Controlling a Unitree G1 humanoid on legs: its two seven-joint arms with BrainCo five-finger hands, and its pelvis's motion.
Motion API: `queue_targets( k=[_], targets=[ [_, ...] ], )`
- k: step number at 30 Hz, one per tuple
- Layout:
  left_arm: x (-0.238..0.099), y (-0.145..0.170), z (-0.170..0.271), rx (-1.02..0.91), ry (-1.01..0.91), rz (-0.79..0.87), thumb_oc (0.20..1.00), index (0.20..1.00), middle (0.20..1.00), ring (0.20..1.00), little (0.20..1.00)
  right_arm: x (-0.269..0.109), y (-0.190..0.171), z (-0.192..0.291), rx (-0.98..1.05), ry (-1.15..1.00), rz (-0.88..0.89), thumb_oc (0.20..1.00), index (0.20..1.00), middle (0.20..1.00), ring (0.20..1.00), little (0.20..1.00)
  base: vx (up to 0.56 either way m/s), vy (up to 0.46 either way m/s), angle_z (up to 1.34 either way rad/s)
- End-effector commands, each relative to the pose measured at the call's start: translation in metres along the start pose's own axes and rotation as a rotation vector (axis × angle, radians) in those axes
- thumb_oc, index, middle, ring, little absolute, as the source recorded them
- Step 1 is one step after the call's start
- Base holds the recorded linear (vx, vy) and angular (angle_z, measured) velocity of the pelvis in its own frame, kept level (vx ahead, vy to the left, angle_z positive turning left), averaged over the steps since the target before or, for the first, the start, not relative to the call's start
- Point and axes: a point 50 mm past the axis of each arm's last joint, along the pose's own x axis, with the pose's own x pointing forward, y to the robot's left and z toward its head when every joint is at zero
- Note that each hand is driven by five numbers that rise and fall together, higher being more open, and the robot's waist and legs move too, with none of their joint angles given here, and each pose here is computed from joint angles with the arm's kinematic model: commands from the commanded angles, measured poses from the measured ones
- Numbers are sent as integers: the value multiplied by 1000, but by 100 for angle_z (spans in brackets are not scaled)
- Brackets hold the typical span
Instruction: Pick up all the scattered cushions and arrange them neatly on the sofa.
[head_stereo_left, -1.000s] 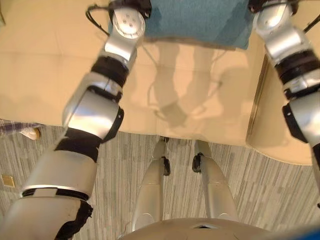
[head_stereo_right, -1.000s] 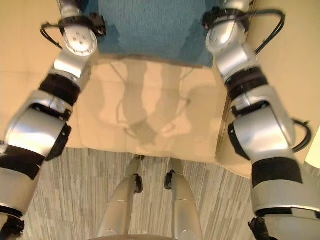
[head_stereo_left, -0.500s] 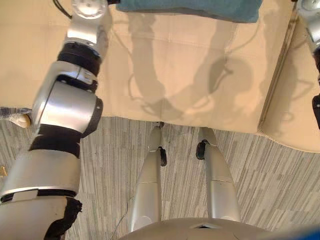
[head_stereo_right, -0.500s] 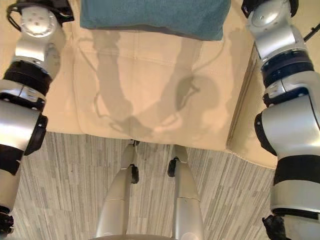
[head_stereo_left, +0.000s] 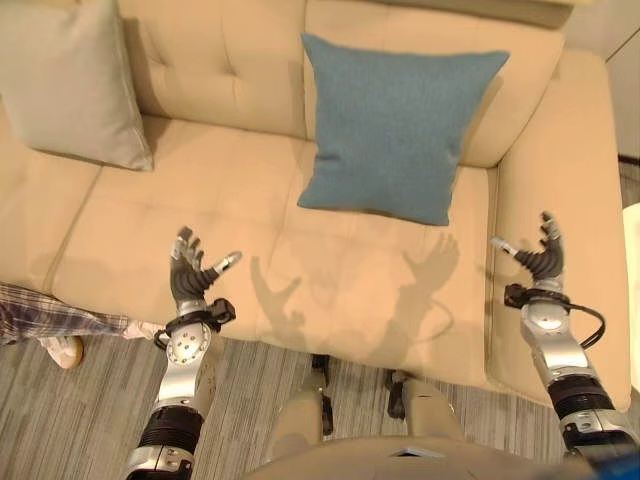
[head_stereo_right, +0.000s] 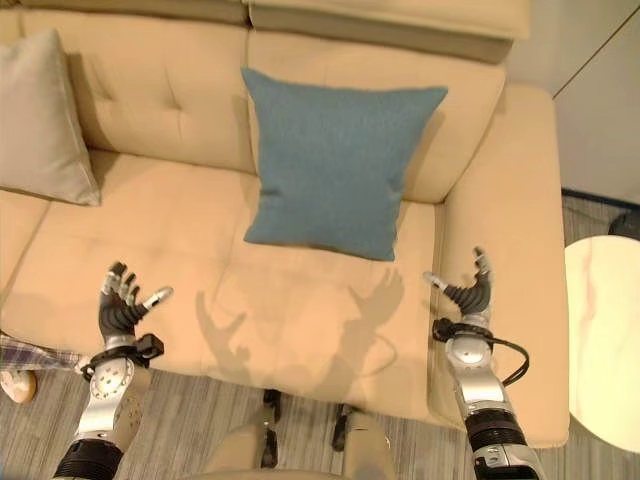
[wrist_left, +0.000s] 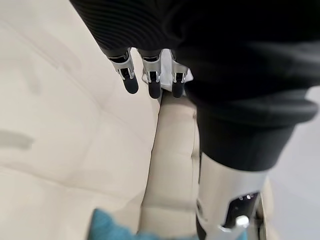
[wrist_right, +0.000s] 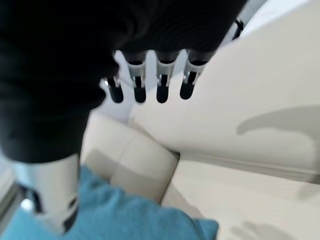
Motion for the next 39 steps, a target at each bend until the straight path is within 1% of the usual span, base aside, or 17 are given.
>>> queue_targets(
  k=[1,2,3,4,7,8,11,14,17,18,20,22,24,26,30,36,39],
  targets=[
    [26,-12,17,173,-63,-134,1000,1000,1000,1000,1000,16,-9,17,-59,-91,46,1000,1000,1000,1000,1000,0,0,0],
    [12,-4,-13,253,63,-151,1000,1000,1000,1000,1000,2,-4,-10,-77,1,103,1000,1000,1000,1000,1000,6,4,-4],
    [4,0,-28,276,131,-153,1000,1000,1000,1000,1000,-4,-1,-22,-88,48,123,1000,1000,1000,1000,1000,-5,-3,-14],
    [-11,7,-58,320,269,-147,1000,1000,1000,1000,1000,-17,6,-44,-114,134,169,1000,1000,1000,1000,1000,-42,-12,-35],
    [-69,35,-128,421,675,-74,1000,1000,1000,1000,1000,-55,17,-100,-211,381,283,1000,1000,1000,1000,1000,-42,-25,-37],
    [-86,41,-141,443,768,-70,1000,1000,1000,1000,1000,-69,19,-116,-244,464,320,1000,1000,1000,1000,1000,3,-31,-32],
    [-114,52,-156,482,911,-76,1000,1000,1000,1000,1000,-97,19,-142,-314,601,378,1000,1000,1000,1000,1000,30,-27,-5],
    [-127,56,-162,502,965,-78,1000,1000,1000,1000,1000,-118,22,-155,-337,686,417,1000,1000,1000,1000,1000,5,-43,2],
    [-127,56,-162,516,969,-88,1000,1000,1000,1000,1000,-126,23,-160,-331,725,425,1000,1000,1000,1000,1000,-42,-74,5],
    [-114,52,-157,519,932,-90,1000,1000,1000,1000,1000,-127,19,-163,-339,749,415,1000,1000,1000,1000,1000,-141,-121,6],
    [-107,49,-155,529,911,-104,1000,1000,1000,1000,1000,-129,13,-166,-365,775,417,1000,1000,1000,1000,1000,-186,-108,26],
    [-97,35,-153,516,889,-136,1000,1000,1000,1000,1000,-127,7,-169,-405,795,411,1000,1000,1000,1000,1000,-359,-13,57],
    [-96,27,-155,492,895,-145,1000,1000,1000,1000,1000,-124,2,-169,-419,804,397,1000,1000,1000,1000,1000,-257,178,42],
    [-97,24,-155,493,898,-164,1000,1000,1000,1000,1000,-131,-2,-174,-438,838,405,1000,1000,1000,1000,1000,-120,260,30],
    [-86,15,-152,482,867,-163,1000,1000,1000,1000,1000,-130,3,-172,-469,828,434,1000,1000,1000,1000,1000,-177,142,-5],
    [-84,23,-150,487,883,-138,1000,1000,1000,1000,1000,-127,6,-171,-537,815,480,1000,1000,1000,1000,1000,-181,105,-52],
    [-87,25,-152,506,900,-149,1000,1000,1000,1000,1000,-136,4,-175,-538,845,494,1000,1000,1000,1000,1000,-40,-63,-1]
  ],
)
